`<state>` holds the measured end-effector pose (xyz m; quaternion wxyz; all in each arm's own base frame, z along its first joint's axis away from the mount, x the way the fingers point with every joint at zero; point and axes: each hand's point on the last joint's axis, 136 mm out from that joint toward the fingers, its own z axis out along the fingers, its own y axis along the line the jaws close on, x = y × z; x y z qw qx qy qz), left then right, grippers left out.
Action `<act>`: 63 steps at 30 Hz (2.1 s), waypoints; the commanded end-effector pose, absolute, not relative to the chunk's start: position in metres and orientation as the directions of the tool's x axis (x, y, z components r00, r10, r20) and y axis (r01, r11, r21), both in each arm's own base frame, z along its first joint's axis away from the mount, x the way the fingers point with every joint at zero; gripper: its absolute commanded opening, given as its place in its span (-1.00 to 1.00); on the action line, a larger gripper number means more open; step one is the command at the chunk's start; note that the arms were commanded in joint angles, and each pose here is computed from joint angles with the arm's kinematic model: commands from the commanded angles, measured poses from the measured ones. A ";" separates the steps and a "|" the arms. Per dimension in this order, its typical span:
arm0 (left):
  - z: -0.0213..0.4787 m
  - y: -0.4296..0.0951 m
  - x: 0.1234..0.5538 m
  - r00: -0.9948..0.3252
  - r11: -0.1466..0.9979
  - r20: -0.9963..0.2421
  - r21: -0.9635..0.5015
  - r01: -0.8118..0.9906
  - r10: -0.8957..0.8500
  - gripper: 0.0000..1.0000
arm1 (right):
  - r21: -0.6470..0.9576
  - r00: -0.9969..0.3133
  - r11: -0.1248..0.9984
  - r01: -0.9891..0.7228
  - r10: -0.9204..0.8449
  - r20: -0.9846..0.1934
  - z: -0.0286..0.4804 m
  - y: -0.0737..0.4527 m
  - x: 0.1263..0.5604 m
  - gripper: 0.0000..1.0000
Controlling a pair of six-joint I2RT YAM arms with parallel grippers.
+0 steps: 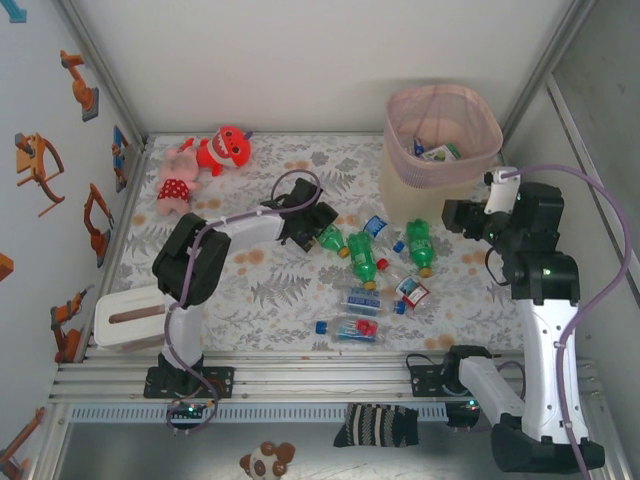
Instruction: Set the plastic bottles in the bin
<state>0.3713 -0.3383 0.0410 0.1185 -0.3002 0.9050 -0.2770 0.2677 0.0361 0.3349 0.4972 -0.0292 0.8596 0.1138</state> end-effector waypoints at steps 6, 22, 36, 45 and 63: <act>0.029 -0.343 0.368 -0.747 0.582 0.046 -0.596 -0.553 -0.663 0.50 | 0.144 -0.489 0.976 -0.166 0.046 -0.871 0.342 0.034 0.259 0.50; 0.055 -0.325 0.369 -0.761 0.625 -0.069 -0.621 -0.473 -0.645 0.32 | 0.176 -0.459 0.966 -0.191 0.071 -0.885 0.353 0.040 0.254 0.49; 0.175 -0.325 0.354 -0.799 0.711 -0.509 -0.687 0.154 -0.319 0.30 | 0.305 -0.390 0.890 -0.339 0.163 -0.906 0.381 0.071 0.250 0.49; 0.235 -0.320 0.311 -0.696 0.659 -0.715 -0.554 0.509 -0.064 0.28 | 0.389 -0.342 0.797 -0.463 0.244 -0.908 0.404 0.098 0.250 0.48; 0.336 -0.308 0.203 -0.337 0.251 -0.941 -0.318 0.914 0.033 0.10 | 0.245 -0.294 0.489 -0.837 -0.025 -0.955 0.420 0.246 0.223 0.48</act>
